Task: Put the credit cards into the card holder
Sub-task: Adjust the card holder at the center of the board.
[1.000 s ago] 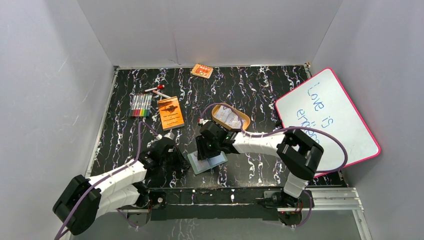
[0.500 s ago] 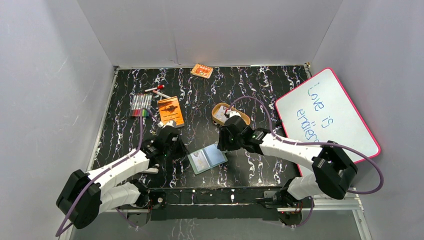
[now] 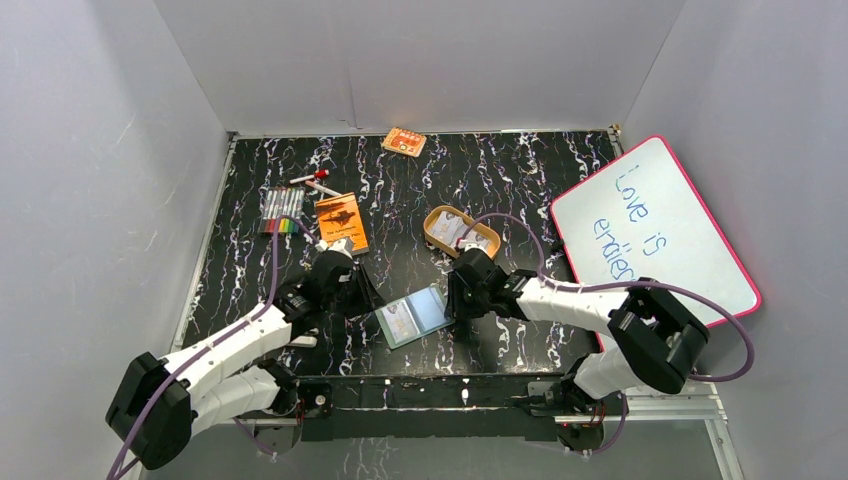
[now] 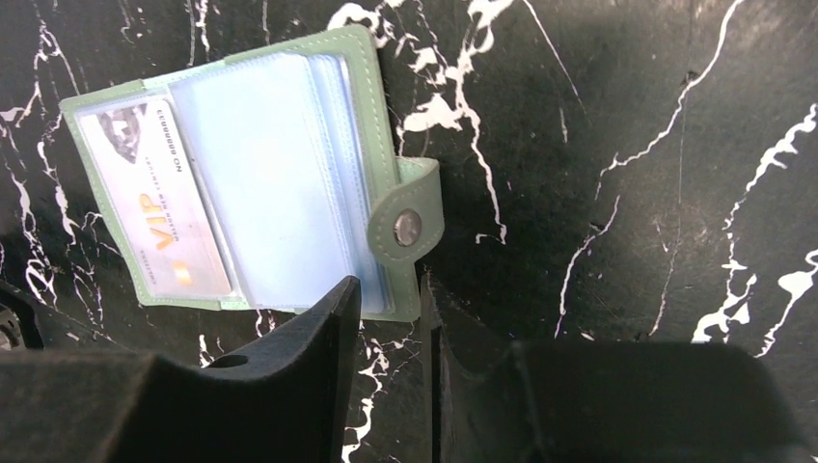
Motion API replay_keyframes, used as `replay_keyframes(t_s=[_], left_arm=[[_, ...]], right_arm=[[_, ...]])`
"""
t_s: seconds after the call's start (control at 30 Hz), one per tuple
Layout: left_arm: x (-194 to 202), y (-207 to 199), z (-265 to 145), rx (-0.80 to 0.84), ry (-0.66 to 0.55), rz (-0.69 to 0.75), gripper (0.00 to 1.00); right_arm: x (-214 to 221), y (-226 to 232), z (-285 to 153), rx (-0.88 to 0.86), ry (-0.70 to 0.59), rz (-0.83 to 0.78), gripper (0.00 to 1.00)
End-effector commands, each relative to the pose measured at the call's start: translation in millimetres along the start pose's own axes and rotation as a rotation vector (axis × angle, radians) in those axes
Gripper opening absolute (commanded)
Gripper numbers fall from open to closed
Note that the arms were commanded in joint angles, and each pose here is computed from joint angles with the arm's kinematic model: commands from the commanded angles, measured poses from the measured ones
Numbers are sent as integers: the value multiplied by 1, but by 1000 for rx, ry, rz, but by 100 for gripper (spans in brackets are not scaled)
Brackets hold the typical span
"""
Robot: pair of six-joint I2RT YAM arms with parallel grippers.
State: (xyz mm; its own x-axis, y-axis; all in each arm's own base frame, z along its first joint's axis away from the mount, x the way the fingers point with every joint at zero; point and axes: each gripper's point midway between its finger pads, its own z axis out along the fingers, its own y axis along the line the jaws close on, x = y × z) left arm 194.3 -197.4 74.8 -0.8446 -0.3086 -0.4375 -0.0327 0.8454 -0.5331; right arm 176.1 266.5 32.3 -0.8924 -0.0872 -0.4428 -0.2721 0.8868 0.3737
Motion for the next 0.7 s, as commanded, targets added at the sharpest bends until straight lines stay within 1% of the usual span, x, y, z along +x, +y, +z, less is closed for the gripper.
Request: replay_keyframes(t_s=[0.0, 0.2, 0.3, 0.47, 0.5, 0.53, 0.57, 0.63, 0.67], left_arm=[[7, -5, -4, 42, 27, 8, 27], [9, -7, -4, 60, 34, 5, 27], [9, -7, -5, 61, 34, 10, 28], [5, -7, -8, 54, 20, 19, 29], [4, -7, -9, 52, 16, 22, 30], [3, -8, -10, 50, 11, 27, 30], [2, -7, -12, 46, 7, 28, 31], [-2, -7, -16, 40, -6, 35, 33], [-4, -7, -18, 34, -15, 37, 36]], right_arm=[[-1, 4, 3, -31, -23, 73, 36], [18, 11, 2, -86, 2, 155, 34], [29, 18, 1, -101, 21, 158, 34], [37, 41, 3, -145, 34, 130, 35], [35, 43, 1, -139, 28, 130, 36], [36, 36, -2, -94, 32, 133, 38], [30, 34, -8, -77, 12, 135, 40], [5, 29, -27, -31, -89, 141, 46], [-12, 29, -43, -28, -152, 149, 48]])
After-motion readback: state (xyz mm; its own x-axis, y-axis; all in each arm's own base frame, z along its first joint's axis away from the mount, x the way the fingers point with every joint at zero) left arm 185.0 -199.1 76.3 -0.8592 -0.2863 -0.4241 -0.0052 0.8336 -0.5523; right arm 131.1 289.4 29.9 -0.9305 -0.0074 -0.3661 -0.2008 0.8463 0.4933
